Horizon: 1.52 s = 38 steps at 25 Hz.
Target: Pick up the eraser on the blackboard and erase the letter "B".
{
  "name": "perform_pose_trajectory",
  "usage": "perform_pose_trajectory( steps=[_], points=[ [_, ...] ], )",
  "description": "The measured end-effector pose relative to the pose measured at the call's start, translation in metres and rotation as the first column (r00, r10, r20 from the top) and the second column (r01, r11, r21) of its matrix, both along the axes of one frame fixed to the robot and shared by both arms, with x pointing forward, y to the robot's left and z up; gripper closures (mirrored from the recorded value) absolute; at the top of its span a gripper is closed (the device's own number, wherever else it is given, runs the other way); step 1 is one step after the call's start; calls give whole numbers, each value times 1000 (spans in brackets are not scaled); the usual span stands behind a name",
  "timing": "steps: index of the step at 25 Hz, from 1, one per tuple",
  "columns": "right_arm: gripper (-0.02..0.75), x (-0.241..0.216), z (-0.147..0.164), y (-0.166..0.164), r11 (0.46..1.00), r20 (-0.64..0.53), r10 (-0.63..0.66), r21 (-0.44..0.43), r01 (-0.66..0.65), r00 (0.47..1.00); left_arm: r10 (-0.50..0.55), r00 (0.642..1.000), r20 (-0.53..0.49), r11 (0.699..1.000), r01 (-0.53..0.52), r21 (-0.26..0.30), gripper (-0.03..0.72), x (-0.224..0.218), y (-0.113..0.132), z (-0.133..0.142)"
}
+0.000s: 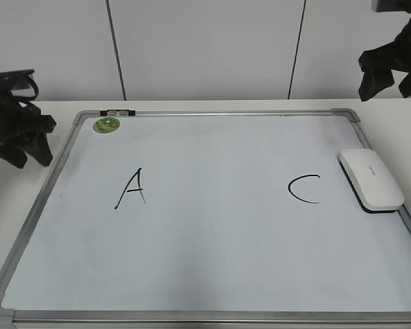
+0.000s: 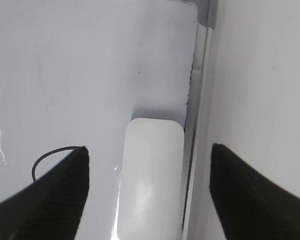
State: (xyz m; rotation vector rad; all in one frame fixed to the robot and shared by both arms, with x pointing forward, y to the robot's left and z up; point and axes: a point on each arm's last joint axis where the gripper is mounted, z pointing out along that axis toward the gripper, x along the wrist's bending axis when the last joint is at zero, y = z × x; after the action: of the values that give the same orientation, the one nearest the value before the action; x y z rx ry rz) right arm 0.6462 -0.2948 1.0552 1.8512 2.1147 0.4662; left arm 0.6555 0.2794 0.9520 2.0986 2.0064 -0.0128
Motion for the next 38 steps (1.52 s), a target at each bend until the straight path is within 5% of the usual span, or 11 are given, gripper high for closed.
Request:
perform_pose_trajectory(
  steps=[5, 13, 22, 38],
  points=[
    [165, -13, 19, 3, 1000, -3, 6, 20, -6, 1000, -19, 998, 56, 1000, 19, -8, 209, 3, -1, 56],
    [165, -46, 61, 5, 999, 10, 20, 45, -21, 1000, 4, 994, 112, 1000, -6, 17, 200, -18, 2, 119],
    [166, -75, 88, 9, 996, -2, 37, 78, -36, 999, 10, 954, 301, 1000, -12, 5, 200, -74, -11, 202],
    [207, -167, 127, 12, 992, 125, 54, 103, -67, 991, -23, 924, 383, 1000, 13, 28, 200, -214, -7, 222]
  ],
)
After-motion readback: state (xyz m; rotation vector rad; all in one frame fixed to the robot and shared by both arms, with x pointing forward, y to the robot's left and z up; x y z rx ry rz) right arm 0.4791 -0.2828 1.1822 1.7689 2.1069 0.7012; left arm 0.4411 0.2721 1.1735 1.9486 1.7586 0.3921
